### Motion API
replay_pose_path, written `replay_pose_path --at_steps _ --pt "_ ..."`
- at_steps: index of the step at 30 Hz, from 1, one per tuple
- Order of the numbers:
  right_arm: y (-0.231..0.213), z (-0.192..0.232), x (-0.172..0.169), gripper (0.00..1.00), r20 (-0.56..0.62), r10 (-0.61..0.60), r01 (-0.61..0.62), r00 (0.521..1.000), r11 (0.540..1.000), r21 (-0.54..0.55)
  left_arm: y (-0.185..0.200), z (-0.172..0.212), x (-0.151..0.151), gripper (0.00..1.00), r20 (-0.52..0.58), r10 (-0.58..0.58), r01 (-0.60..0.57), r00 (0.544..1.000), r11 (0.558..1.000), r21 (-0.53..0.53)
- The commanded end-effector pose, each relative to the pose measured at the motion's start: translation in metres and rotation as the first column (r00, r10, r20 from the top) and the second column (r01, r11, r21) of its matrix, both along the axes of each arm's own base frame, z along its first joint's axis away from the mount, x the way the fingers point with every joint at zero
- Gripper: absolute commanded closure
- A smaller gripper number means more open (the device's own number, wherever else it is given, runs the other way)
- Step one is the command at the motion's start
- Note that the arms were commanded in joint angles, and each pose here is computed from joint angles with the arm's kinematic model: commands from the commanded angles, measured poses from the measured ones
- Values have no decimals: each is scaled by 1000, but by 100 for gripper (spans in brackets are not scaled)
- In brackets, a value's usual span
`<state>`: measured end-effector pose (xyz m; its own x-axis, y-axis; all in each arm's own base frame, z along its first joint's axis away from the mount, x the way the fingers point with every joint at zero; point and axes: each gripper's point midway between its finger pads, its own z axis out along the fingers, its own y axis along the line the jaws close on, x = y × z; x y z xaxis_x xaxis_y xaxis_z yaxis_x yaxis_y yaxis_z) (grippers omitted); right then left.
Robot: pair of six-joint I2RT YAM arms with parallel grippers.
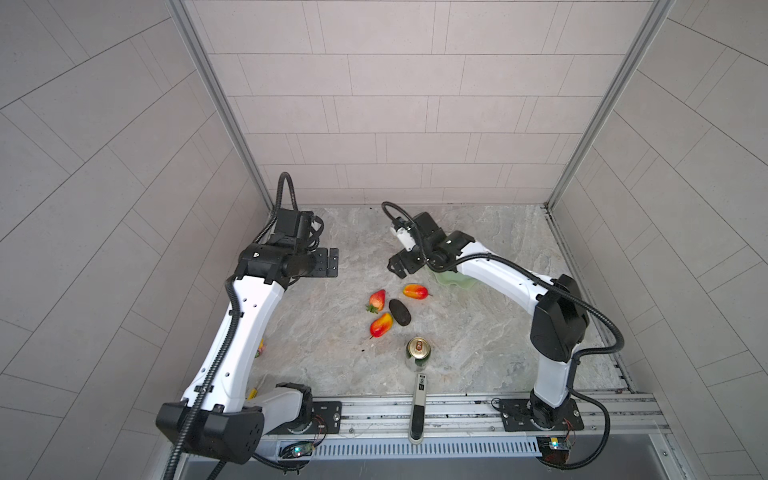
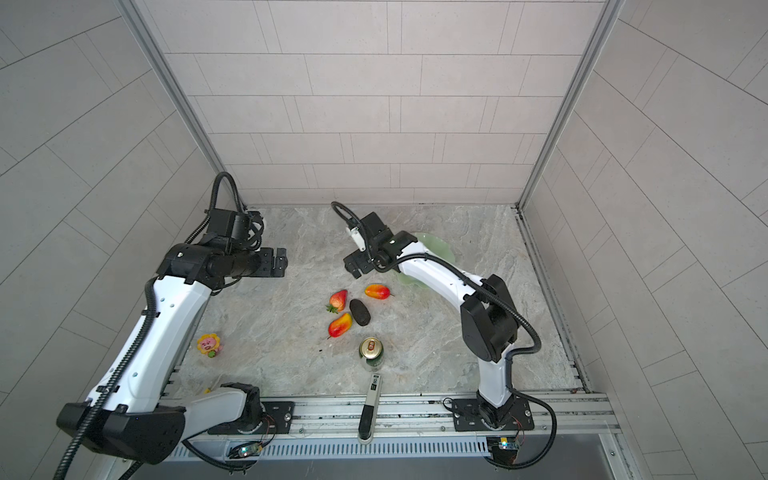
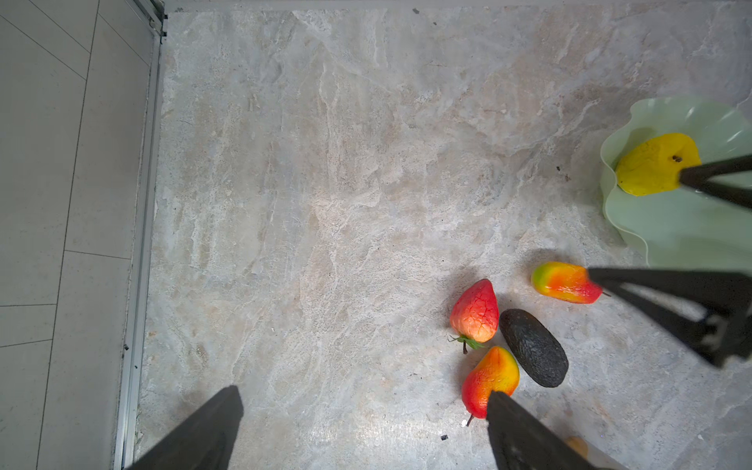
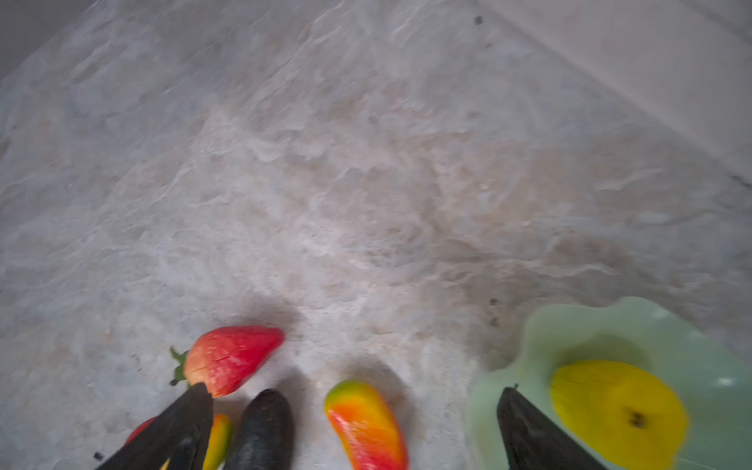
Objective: Place and organize the fake fruits in the fruit bowl
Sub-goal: 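Move the right gripper to the red strawberry and grasp it, then carry the strawberry into the green bowl and release it beside the pepper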
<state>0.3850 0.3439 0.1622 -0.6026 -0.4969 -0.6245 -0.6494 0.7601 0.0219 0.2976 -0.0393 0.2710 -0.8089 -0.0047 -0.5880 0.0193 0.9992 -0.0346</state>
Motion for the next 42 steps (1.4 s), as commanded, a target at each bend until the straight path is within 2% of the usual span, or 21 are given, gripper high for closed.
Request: replay_pose_path --at_steps 1,4,12,19,29,35,38,40,42 --pt "28 -41 -22 0 -108 36 -38 994 999 -14 2 4 -6 0 4 -3 3 1000 1000 4" --pt "50 -60 -32 0 -135 35 -37 990 999 -15 2 5 -7 0 7 -3 3 1000 1000 7" --pt "67 -92 -24 2 -192 -109 111 975 994 -1 1 3 -6 0 5 -8 8 1000 1000 4" --pt "79 -110 -25 9 -240 -112 116 964 993 2 1 1 -4 0 -1 -13 13 1000 1000 9" --pt "70 -126 -30 18 -261 -140 131 955 990 -50 3 -2 -6 0 -3 -9 9 1000 1000 23" --pt "73 -121 -28 33 -254 -132 127 958 991 -36 3 -2 -5 0 -3 -9 9 1000 1000 22" --pt "77 -109 -26 46 -243 -119 117 963 993 -22 4 -2 -6 0 -1 -8 8 1000 1000 23" --pt "78 -100 -24 60 -233 -114 114 966 993 -14 4 -2 -6 0 -2 -7 7 1000 1000 23" --pt "81 -87 -22 66 -220 -104 106 970 994 -3 3 -2 -7 0 -2 -10 10 1000 1000 24"
